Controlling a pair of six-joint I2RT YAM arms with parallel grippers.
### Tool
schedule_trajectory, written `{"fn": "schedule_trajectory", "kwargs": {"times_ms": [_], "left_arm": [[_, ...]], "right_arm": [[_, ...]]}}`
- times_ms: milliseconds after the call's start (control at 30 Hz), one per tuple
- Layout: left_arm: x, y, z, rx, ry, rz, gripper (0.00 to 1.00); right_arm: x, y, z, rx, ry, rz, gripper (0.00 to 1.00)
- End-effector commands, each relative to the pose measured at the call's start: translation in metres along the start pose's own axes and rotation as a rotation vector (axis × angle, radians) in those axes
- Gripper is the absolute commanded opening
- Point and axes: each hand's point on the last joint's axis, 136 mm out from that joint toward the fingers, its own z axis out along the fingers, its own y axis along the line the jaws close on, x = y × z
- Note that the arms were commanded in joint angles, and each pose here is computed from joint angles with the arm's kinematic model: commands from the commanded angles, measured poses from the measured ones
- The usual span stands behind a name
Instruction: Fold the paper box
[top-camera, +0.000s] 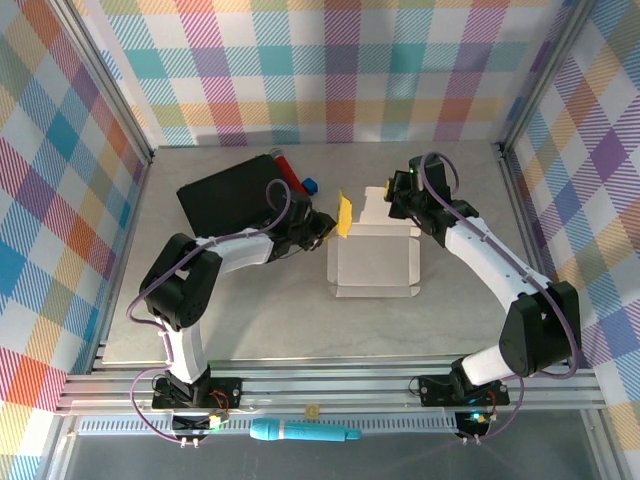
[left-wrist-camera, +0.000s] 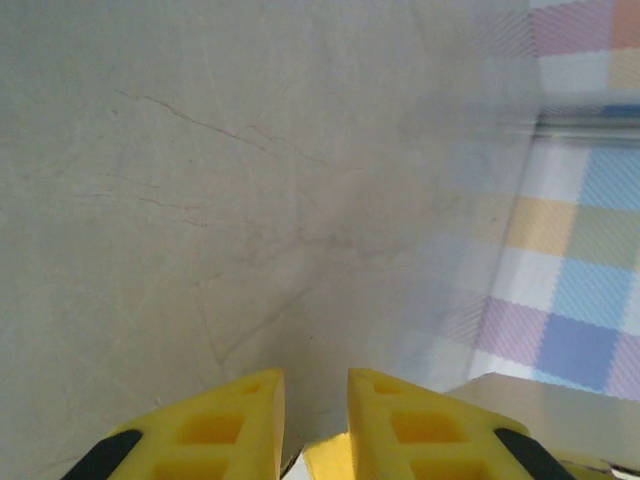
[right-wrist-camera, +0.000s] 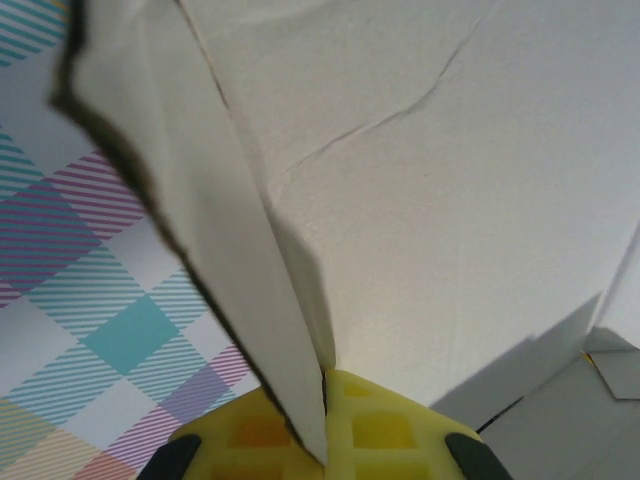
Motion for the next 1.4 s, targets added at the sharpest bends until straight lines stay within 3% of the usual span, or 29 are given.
{"fn": "schedule_trajectory", "kwargs": {"times_ms": [0, 167, 533, 833, 933, 1000, 1133, 1233, 1367], "left_arm": [[0.007, -0.010, -0.020, -0.093, -0.035, 0.170, 0.22], [0.013, -0.006, -0.016, -0.118, -0.032, 0.208, 0.19], [0.010, -0.013, -0.017, -0.124, -0.084, 0.239, 0.00], [0.002, -0.016, -0.028, -0.096, -0.151, 0.216, 0.00], [-0.009, -0.008, -0.052, -0.103, -0.190, 0.222, 0.09], [-0.021, 0.006, -0.072, -0.132, -0.218, 0.210, 0.22], [-0.038, 0.030, -0.106, -0.175, -0.240, 0.189, 0.37], [-0.049, 0.042, -0.130, -0.200, -0.259, 0.189, 0.41], [-0.055, 0.040, -0.150, -0.194, -0.280, 0.247, 0.39]], "right_arm": [[0.009, -0.002, 0.001, 0.001, 0.045, 0.044, 0.00], [0.010, -0.004, 0.003, 0.006, 0.053, 0.049, 0.00], [0.014, -0.007, 0.002, 0.005, 0.062, 0.049, 0.00], [0.010, -0.015, 0.003, -0.011, 0.054, 0.023, 0.00], [0.007, -0.005, 0.010, -0.122, 0.057, -0.086, 0.00], [0.010, 0.003, 0.019, -0.214, 0.085, -0.173, 0.00], [0.021, 0.002, 0.042, -0.302, 0.175, -0.216, 0.00], [0.036, 0.011, 0.055, -0.358, 0.249, -0.247, 0.00], [0.052, 0.010, 0.069, -0.351, 0.328, -0.306, 0.00]]}}
